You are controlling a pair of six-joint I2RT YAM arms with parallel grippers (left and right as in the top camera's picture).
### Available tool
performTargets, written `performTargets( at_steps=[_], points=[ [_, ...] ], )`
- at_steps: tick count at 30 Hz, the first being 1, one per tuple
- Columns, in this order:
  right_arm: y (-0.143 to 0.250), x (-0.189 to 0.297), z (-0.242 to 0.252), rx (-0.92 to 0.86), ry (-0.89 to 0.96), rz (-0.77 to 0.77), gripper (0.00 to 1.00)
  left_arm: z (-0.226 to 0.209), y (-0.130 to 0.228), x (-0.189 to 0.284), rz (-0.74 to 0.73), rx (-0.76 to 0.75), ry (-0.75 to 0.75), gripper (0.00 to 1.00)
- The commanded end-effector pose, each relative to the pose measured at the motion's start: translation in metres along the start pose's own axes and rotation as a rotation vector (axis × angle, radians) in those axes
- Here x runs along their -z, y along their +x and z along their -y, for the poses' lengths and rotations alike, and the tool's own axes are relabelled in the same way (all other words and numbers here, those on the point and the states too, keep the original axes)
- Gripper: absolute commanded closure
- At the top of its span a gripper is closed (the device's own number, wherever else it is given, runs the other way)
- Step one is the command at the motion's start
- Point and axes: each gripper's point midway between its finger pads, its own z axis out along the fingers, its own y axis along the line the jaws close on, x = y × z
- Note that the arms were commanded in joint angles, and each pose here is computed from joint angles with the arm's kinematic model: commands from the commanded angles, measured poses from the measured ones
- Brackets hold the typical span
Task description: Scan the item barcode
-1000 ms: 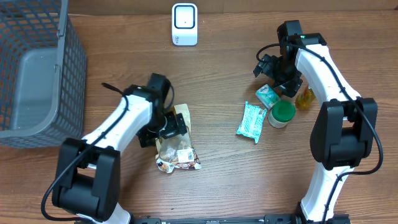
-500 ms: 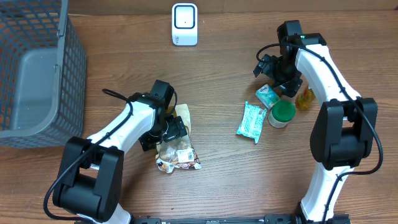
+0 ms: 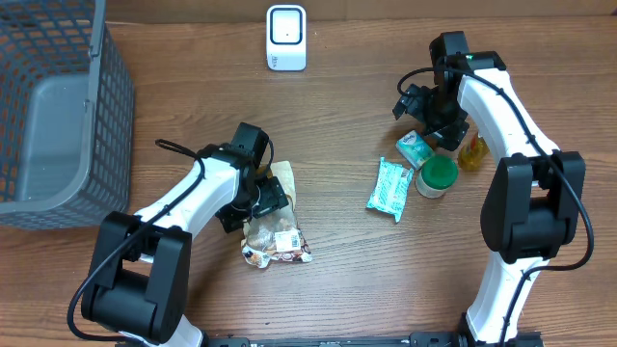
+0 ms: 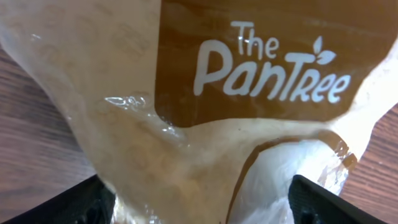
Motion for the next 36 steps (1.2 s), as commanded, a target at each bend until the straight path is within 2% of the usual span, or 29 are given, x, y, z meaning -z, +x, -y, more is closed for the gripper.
performTargets(
  at_steps=[1, 5, 11, 16, 24, 30, 33, 36],
  points=[
    [-0.009, 0.016, -0.007, 0.005, -0.034, 0.039, 0.0, -0.011, 0.002, -0.005, 0.018, 0.037, -0.012, 0.14],
    [-0.009, 0.016, -0.007, 0.005, -0.034, 0.039, 0.0, -0.018, 0.008, -0.017, 0.016, 0.059, -0.015, 0.16],
    [-0.009, 0.016, -0.007, 0.005, -0.034, 0.039, 0.0, -0.022, 0.011, -0.023, 0.014, 0.058, -0.014, 0.31],
    [-0.009, 0.016, -0.007, 0.005, -0.034, 0.039, 0.0, -0.02, 0.011, -0.023, 0.014, 0.058, -0.008, 0.52],
    [-0.009, 0.016, -0.007, 0.005, -0.034, 0.039, 0.0, -0.02, 0.011, -0.023, 0.016, 0.057, -0.004, 0.69],
    [-0.009, 0.016, -0.007, 0.005, -0.034, 0.039, 0.0, -0.018, 0.011, -0.023, 0.011, 0.057, 0.003, 0.96],
    [-0.009, 0.016, -0.007, 0.005, -0.034, 0.039, 0.0, -0.013, 0.014, -0.021, -0.008, 0.044, 0.027, 0.96],
    [-0.009, 0.016, -0.007, 0.005, -0.034, 0.039, 0.0, -0.002, 0.015, -0.017, -0.03, -0.031, 0.072, 0.96]
  ],
)
